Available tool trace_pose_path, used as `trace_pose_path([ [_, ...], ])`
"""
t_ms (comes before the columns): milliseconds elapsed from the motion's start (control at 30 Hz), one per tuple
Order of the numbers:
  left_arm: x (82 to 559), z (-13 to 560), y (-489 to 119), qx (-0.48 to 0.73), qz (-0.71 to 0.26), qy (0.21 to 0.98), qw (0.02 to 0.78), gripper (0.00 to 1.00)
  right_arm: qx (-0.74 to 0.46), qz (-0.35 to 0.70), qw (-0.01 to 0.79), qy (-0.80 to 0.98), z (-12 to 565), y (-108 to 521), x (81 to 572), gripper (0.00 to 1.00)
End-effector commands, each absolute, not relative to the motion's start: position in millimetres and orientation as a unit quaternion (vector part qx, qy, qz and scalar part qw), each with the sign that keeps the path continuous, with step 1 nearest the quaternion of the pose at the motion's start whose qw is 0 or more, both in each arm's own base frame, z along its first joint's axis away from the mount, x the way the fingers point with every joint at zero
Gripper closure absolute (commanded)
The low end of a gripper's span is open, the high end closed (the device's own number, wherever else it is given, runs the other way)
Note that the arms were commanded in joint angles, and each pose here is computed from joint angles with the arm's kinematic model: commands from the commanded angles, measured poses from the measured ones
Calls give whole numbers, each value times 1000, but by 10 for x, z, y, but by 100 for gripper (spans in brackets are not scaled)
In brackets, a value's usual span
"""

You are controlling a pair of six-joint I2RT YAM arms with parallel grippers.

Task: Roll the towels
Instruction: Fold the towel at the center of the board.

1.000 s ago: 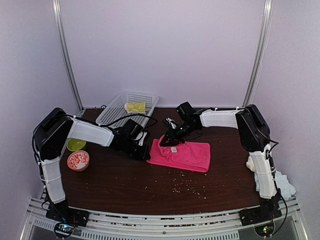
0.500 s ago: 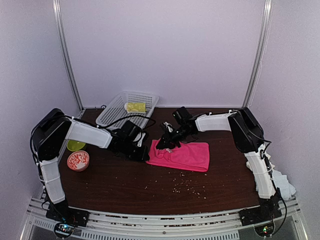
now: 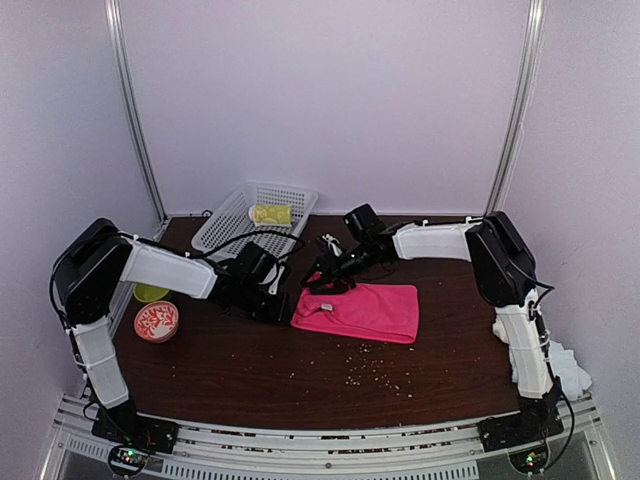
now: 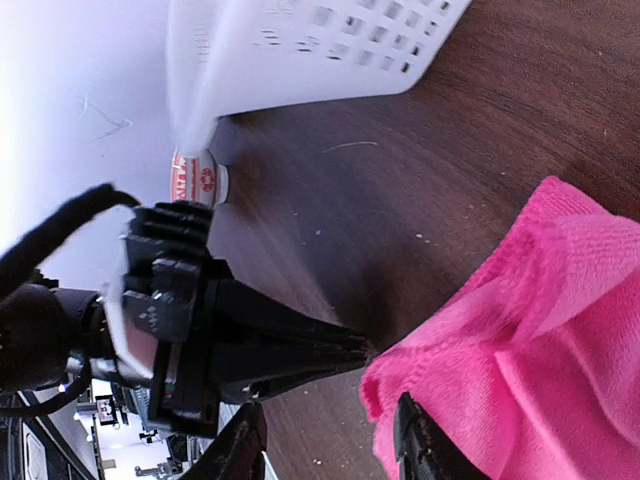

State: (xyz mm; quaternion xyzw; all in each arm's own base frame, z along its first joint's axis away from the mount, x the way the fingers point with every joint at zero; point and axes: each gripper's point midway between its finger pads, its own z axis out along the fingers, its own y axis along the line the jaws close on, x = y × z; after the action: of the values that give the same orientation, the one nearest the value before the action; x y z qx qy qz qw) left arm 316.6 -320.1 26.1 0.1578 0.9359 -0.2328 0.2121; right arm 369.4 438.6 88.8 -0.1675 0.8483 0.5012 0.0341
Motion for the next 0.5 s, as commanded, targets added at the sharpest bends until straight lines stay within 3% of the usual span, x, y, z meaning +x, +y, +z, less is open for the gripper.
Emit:
trace_pose_path([
  [0, 3193, 544, -3047, 136, -216, 932, 256, 93, -186, 521, 70, 830, 1362, 4289, 3653, 55],
  [200, 3250, 935, -2979, 134, -212, 920, 302, 88, -212, 469, 98, 852, 1293, 3961, 3674, 58],
  [333, 3289, 1397, -3502, 216, -277, 876, 332, 86, -254, 369, 140, 883, 1113, 3429, 3842, 67],
  [467, 3416, 1444, -3909, 254, -287, 867, 319, 89, -267, 305, 132, 905, 922, 2884, 3781, 75],
])
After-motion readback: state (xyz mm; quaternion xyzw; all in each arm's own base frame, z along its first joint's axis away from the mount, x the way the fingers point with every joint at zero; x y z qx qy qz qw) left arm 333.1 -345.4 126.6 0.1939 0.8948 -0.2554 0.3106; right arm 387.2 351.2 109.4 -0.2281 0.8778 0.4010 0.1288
